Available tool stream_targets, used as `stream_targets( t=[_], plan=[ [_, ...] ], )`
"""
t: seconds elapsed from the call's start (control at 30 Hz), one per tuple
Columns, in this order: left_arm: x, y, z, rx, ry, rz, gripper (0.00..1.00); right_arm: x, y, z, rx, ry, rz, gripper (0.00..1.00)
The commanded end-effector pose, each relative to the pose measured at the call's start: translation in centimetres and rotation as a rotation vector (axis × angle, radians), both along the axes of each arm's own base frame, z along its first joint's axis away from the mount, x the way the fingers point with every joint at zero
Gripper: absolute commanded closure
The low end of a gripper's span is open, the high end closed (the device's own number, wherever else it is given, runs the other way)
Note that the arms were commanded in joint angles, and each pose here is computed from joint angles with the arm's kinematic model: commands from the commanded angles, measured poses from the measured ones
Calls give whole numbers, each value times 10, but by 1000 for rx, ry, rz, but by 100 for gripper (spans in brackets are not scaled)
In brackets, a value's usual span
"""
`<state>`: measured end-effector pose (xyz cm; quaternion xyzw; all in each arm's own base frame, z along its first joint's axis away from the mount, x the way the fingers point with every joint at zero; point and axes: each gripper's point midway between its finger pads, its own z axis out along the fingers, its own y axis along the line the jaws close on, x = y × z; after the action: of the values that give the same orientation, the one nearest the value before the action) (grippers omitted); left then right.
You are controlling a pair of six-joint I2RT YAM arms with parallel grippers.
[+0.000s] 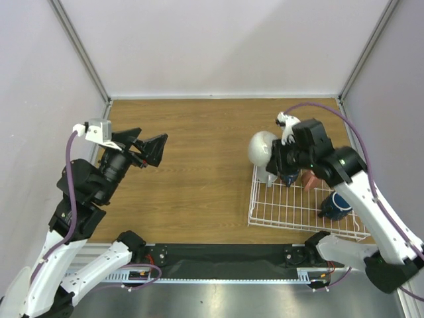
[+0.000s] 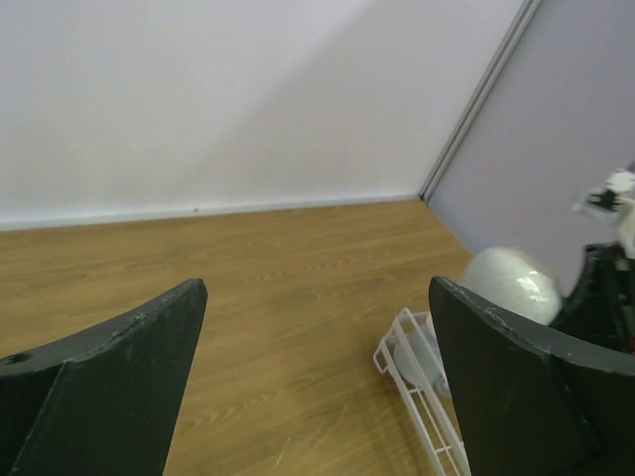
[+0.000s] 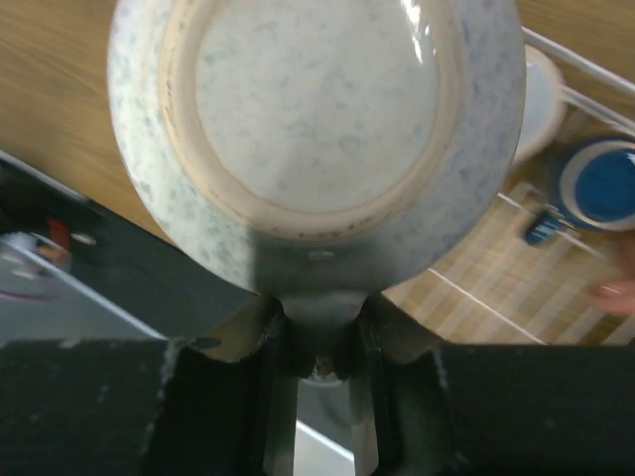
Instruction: Load the cups into the dish rack
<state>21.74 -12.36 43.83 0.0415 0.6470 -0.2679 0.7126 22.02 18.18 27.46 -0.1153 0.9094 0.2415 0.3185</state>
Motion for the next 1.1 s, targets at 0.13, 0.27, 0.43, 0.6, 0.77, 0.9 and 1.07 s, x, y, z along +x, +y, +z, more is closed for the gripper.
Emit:
stream_targets(
  t=[0.13, 0.27, 0.43, 0.6, 0.77, 0.9, 1.07],
  plan=[
    [-4, 6, -15, -4, 21, 14, 0, -6, -70, 37, -292, -481, 57, 100],
    [-3, 2, -21, 11, 39, -1, 0, -22, -73, 9, -397, -477, 259, 100],
    [-7, -4, -19, 12, 35, -41, 0, -31, -56, 0, -391, -565, 478, 100],
    [-7, -4, -19, 20, 55, -41, 0, -40, -55, -34, -382, -494, 637, 100],
    [-11, -1, -16, 13, 44, -40, 0, -51, -66, -81, -314, -369, 738, 100],
    [-12, 3, -22, 12, 62, -23, 0, -43, -74, -96, -285, -322, 722, 100],
    [-13, 8, -25, 16, 64, -2, 0, -35, -85, -123, -364, -289, 755, 100]
  ],
)
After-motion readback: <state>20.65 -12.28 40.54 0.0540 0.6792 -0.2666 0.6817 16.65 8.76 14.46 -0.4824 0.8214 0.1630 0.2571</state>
